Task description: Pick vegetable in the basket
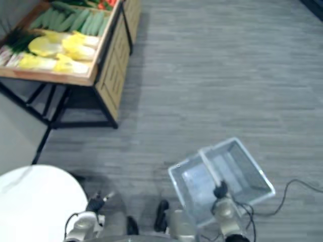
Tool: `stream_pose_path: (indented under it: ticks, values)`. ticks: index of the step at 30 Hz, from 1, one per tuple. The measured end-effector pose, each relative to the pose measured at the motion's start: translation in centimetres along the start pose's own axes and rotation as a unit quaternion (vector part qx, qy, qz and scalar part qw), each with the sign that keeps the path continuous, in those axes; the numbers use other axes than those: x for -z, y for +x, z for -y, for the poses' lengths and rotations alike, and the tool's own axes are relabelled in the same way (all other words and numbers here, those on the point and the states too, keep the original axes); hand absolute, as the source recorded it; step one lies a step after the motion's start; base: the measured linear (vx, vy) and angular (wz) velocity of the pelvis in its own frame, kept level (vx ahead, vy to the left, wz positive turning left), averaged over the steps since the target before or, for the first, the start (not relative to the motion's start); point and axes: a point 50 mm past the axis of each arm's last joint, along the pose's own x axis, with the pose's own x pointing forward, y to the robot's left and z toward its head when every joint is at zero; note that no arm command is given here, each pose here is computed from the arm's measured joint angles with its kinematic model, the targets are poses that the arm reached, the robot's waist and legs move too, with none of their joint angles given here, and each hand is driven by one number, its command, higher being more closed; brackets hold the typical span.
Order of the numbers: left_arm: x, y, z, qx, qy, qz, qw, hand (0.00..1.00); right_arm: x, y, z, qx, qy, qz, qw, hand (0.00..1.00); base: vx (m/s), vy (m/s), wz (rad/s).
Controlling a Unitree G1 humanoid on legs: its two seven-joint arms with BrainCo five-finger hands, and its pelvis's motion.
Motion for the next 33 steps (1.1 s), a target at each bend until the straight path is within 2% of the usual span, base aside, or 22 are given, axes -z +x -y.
stream_pose_path:
  ticks: [5,11,13,20,25,29,33]
  values:
    - [0.4,-0.2,-0.7,-0.021,-0.015,-0.004,1.0,0.0,2.9,-0.6,-1.3,-0.025,-0.005,-0.063,0.998,1.0,0.23,0.067,-0.86]
    - [2.0,-0.2,-2.2,-0.03,0.033,-0.04,0.998,0.0,5.4,-2.2,-2.7,-0.032,0.029,-0.111,0.993,1.0,0.39,0.028,0.08]
    - [2.1,-0.2,-2.1,-0.024,0.051,-0.04,0.998,0.0,5.8,-2.3,-2.4,-0.026,0.037,-0.12,0.992,1.0,0.42,-0.058,0.53]
    - [1.3,-0.1,-1.1,-0.013,0.048,-0.031,0.998,0.0,6.1,-2.2,-2.1,-0.013,0.084,-0.134,0.987,1.0,0.5,-0.241,0.41]
    - [2.2,-0.3,0.2,0.011,0.044,-0.051,0.998,0.0,7.6,-2.9,-2.8,-0.008,0.137,-0.183,0.974,1.0,0.47,-0.276,0.06]
    - [3.0,-0.6,0.5,0.011,0.017,-0.061,0.998,0.0,8.8,-3.3,-2.8,-0.014,0.132,-0.205,0.97,1.0,0.43,-0.2,0.34]
    - [1.4,-0.3,-0.2,-0.004,-0.014,-0.028,0.999,0.0,9.8,-3.8,-3.0,-0.025,0.114,-0.228,0.967,1.0,0.38,-0.072,0.55]
